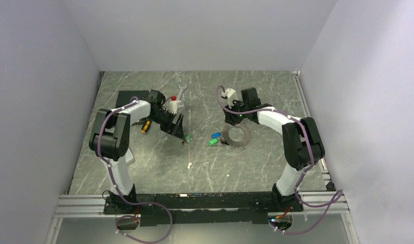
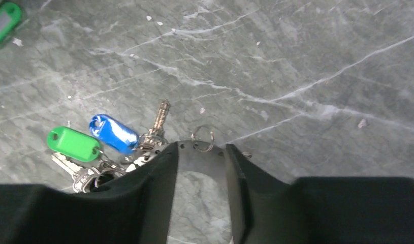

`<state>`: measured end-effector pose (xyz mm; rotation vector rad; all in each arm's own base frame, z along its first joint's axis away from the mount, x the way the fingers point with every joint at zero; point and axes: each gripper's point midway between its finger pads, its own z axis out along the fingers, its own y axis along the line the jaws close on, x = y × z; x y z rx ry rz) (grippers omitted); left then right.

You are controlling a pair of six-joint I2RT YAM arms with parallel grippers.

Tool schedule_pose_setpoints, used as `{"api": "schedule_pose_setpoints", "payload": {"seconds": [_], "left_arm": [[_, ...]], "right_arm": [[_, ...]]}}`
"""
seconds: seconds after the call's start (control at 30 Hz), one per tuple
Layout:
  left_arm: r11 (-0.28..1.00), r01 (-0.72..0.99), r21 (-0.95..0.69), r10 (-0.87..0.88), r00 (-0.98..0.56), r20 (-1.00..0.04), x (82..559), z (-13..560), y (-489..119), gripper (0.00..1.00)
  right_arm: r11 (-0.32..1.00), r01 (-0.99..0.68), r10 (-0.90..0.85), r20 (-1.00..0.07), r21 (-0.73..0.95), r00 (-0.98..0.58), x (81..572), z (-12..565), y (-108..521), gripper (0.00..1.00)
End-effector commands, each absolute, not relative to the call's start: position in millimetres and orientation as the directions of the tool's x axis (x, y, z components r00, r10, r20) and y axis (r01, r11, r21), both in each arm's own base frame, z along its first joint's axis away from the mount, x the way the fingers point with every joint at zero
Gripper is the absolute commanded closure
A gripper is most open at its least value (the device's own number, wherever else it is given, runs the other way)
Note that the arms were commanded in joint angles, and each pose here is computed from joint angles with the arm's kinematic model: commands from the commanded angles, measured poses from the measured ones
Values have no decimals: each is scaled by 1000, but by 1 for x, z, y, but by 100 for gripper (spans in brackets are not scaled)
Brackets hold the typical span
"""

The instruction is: Remove the keys from the keyring

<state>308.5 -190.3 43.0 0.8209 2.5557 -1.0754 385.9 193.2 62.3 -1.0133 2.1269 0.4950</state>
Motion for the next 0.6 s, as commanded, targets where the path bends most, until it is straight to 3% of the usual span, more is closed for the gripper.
{"api": "schedule_pose_setpoints", "payload": {"seconds": [0.0, 0.23, 0.37, 0.4, 0.57], "left_arm": [[566, 615, -548, 371, -784, -497, 323, 67, -190, 4], [604, 603, -520, 333, -784, -523, 344, 86, -173, 1], [630, 595, -498, 308, -781, -544, 360, 100, -160, 0], [638, 593, -491, 302, -780, -548, 364, 104, -156, 0], [687, 568, -454, 273, -780, -563, 386, 126, -133, 1]], "right_arm": [[633, -772, -509, -779, -50, -367, 406, 92, 191, 52], [678, -735, -410, -822, 15, -395, 411, 119, 176, 32], [697, -714, -337, -850, 63, -404, 411, 135, 162, 12], [705, -706, -322, -853, 73, -410, 412, 138, 158, 3], [753, -641, -191, -884, 147, -426, 420, 161, 124, 0]]}}
